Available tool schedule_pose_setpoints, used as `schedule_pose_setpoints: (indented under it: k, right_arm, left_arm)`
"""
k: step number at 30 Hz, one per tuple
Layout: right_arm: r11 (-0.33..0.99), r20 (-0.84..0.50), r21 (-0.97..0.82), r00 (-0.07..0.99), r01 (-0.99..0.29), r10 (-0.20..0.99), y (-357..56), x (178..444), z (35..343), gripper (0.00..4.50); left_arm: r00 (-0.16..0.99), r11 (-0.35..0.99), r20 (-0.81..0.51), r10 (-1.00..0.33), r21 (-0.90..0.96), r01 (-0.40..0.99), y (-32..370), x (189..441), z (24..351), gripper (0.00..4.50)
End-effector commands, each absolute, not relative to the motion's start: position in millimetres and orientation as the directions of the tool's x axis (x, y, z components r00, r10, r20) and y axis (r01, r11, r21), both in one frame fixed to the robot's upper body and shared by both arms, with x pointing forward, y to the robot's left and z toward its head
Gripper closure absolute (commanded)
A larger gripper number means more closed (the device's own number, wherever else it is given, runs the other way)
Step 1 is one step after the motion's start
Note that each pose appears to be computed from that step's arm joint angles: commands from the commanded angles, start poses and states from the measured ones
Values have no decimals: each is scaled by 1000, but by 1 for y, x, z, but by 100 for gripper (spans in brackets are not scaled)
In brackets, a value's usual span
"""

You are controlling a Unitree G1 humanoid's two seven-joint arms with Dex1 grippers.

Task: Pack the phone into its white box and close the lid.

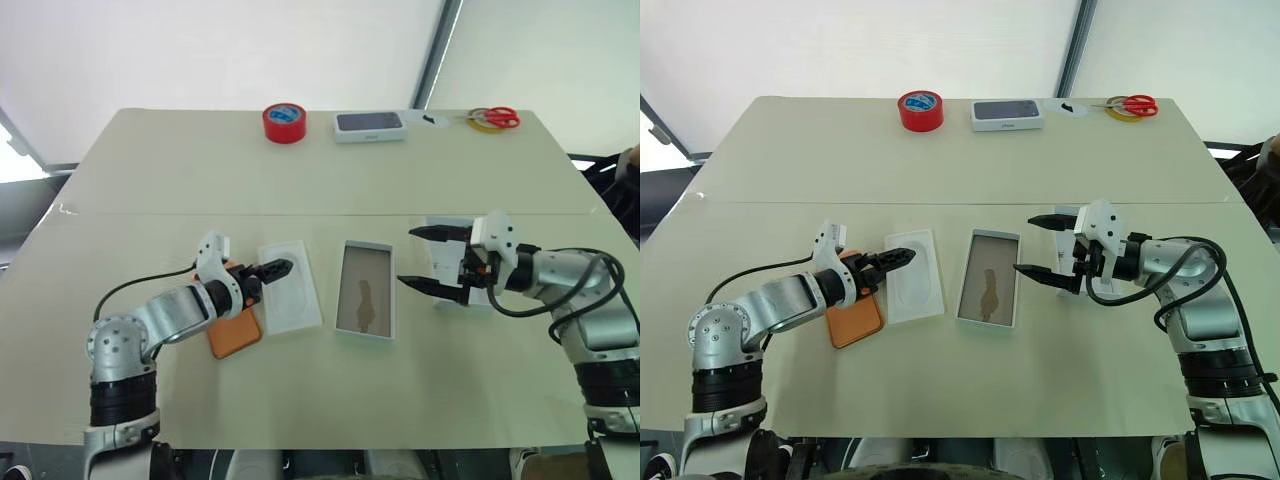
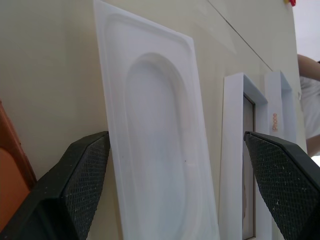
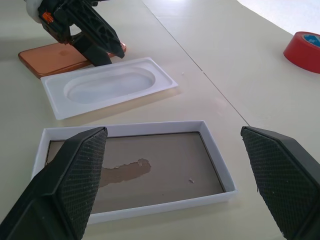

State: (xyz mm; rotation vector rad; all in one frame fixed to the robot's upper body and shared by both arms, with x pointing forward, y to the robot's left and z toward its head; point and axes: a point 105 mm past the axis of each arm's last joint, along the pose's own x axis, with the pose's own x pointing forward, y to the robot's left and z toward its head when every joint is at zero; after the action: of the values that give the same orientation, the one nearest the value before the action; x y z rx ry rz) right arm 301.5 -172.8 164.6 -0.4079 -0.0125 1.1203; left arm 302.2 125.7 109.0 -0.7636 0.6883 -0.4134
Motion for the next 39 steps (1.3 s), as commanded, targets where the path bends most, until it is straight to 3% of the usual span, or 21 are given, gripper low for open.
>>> schedule_pose_setpoints:
  k: [1,4,11,19,25,32,35,39]
  right_arm:
    - [369,-160,-375,451,-850,878,-172,301,178,3]
    - [372,-157,-380,456,-847,876,-173,300,179,0]
    - [364,-155,-388,449,-847,880,-169,298,180,0]
    - [292,-195,-318,363,-902,911,-156,281,163,0]
    - [91,-357,-214,165,-973,919,-127,245,111,0]
    - [66,-423,-179,138,-982,896,-119,247,89,0]
    - [56,-461,-210,150,-976,874,-119,252,81,92]
    - [32,-486,-242,150,-970,861,-118,256,76,297]
  left_arm:
    - [676,641,-437,-593,-764,68,120,299,100,3]
    - [667,631,-444,-598,-774,50,119,298,96,86]
    - [658,629,-465,-593,-777,18,121,298,89,448]
    - [683,616,-425,-594,-786,47,131,300,103,448]
    - [736,784,-411,-538,-563,259,149,318,140,448]
    - [707,710,-335,-623,-620,332,138,319,153,448]
    - [704,684,-307,-641,-644,343,136,318,156,450]
    - [716,681,-290,-635,-647,343,136,320,158,450]
